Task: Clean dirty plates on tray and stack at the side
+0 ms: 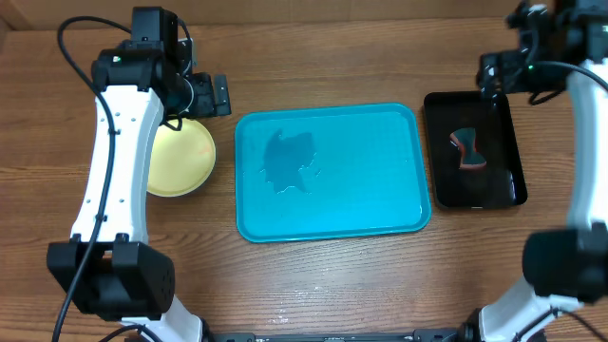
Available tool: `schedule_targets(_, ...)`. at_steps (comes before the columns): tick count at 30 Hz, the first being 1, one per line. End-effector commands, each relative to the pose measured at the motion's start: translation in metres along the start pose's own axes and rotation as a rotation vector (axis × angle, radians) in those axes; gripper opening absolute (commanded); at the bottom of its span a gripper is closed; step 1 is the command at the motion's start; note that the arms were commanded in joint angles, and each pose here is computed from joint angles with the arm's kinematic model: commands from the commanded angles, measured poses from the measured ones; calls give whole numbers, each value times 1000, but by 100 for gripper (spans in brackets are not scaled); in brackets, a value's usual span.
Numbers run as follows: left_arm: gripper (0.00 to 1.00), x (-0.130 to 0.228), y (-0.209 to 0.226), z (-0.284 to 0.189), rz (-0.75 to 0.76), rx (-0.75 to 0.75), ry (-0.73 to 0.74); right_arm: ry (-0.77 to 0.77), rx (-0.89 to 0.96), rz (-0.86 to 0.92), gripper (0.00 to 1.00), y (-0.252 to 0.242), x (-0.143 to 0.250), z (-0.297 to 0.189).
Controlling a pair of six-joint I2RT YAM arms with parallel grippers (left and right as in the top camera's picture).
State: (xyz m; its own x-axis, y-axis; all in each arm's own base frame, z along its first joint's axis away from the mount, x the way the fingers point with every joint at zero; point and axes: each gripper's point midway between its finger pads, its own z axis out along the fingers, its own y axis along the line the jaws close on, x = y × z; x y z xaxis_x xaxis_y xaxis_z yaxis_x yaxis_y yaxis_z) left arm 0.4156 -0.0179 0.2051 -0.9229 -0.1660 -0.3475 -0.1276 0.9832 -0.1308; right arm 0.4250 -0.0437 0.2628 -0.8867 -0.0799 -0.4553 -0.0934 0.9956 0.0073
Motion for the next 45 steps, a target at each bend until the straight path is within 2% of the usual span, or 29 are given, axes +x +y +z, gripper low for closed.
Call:
schedule_targets(1,100,-4,-5,-13,21,12,-32,-117,5,39,100,7,-8,-55)
schedule_targets(11,100,-4,-5,-11,20,11,-27,-236,-14,170,100,29,24,-142)
schedule_targets(15,100,-4,-5,-11,20,11,-27,-212,-23,245,100,32,35,-146)
schedule_targets(30,100,-4,-5,-11,20,11,-27,-200,-26,251,100,31,34,-142)
schedule_targets(37,100,-4,-5,-11,20,11,-27,-437,-42,173,100,45,1,-152)
schedule_targets(45,100,-4,-5,-11,20,11,-27,-648,-88,77,100,78,18,-136)
